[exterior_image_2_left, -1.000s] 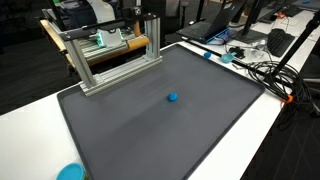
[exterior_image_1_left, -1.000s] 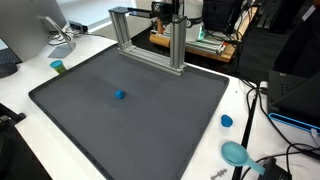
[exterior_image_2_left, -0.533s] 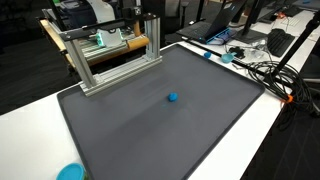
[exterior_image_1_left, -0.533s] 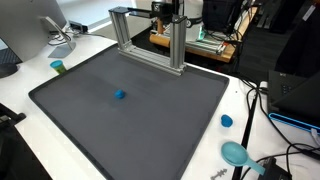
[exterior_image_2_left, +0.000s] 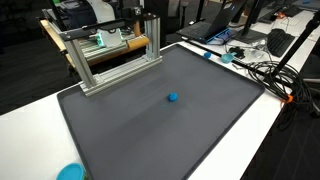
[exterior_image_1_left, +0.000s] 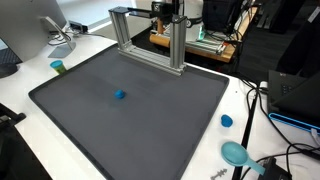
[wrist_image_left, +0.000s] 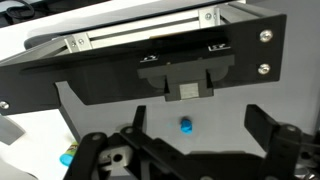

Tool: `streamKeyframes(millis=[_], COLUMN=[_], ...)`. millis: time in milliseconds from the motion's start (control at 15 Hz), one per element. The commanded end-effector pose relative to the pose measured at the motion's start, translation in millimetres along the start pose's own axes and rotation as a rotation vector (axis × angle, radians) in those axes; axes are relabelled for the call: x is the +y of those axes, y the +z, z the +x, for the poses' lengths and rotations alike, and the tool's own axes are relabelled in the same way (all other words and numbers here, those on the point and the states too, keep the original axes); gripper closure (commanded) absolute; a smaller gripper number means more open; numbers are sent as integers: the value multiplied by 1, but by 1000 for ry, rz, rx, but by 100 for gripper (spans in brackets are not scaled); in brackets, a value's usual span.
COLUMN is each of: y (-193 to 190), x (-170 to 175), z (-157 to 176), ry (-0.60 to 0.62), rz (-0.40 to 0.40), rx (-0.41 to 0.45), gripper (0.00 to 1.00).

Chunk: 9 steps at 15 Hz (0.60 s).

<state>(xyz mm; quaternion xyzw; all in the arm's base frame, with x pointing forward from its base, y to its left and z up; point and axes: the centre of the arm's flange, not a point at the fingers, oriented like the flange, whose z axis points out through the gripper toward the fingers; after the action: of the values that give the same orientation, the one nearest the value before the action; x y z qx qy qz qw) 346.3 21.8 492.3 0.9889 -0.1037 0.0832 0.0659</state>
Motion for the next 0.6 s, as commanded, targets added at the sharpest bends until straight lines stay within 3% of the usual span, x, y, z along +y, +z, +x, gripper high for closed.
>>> streamKeyframes(millis=[0,200,533], y=[-1,2,14], x=[-1,0,8], z=[-4,-6,-8], ry=[-5,-37,-177], rz=[-6,35,191], rx=[7,35,93], gripper=[0,0,0])
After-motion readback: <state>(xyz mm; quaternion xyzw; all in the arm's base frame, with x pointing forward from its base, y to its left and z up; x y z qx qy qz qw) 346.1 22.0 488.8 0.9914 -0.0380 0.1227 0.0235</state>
